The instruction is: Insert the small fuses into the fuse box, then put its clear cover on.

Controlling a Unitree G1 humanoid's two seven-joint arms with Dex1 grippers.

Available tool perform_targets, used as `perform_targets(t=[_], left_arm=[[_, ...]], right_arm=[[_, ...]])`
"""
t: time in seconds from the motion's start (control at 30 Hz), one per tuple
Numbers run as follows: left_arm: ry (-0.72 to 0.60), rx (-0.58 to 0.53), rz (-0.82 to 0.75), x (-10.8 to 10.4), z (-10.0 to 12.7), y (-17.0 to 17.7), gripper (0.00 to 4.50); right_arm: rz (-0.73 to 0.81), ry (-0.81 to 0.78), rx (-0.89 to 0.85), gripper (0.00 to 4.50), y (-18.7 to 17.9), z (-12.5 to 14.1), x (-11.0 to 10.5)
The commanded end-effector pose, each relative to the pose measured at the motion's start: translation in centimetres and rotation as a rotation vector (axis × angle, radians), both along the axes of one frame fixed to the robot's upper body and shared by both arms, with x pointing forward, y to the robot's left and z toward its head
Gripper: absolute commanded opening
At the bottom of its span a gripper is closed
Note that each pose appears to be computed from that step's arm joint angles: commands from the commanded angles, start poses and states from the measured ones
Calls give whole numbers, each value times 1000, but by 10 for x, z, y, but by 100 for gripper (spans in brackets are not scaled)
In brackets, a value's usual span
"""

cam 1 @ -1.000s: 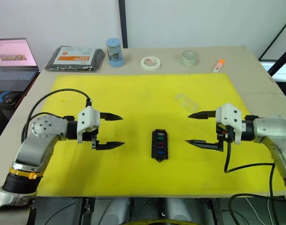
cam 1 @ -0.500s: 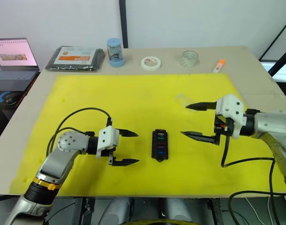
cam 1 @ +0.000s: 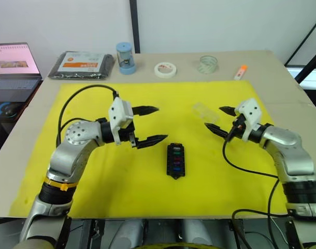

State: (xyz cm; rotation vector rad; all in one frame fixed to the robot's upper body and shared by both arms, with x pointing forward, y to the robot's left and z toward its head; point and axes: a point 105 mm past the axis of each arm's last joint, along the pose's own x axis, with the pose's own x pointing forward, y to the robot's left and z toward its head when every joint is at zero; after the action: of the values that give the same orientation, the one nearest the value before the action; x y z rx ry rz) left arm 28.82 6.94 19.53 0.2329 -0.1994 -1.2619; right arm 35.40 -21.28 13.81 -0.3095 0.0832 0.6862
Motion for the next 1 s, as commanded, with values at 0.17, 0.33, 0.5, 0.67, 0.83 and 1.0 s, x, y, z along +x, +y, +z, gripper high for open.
perform_targets(t=[0.17, 0.33, 0.5, 0.67, 0.83, 1.0], left_arm=[[-11, -29, -1, -10, 7, -7, 450], [-42, -49, -4, -12, 13, -9, 450], [-67, -81, 13, -7, 21, -9, 450], [-61, -76, 10, -8, 19, -9, 450], [-54, -65, 6, -8, 17, -8, 450], [-39, -47, -8, -9, 13, -9, 450]], right_arm=[[-63, 23, 13, 448, -18, -18, 21], [-79, 72, 88, 448, -16, -28, 33], [-105, 80, 101, 448, -17, -33, 43], [-101, 73, 132, 410, -17, -33, 44], [-94, 77, 122, 257, -20, -36, 40], [-80, 73, 130, 186, -20, -35, 38]])
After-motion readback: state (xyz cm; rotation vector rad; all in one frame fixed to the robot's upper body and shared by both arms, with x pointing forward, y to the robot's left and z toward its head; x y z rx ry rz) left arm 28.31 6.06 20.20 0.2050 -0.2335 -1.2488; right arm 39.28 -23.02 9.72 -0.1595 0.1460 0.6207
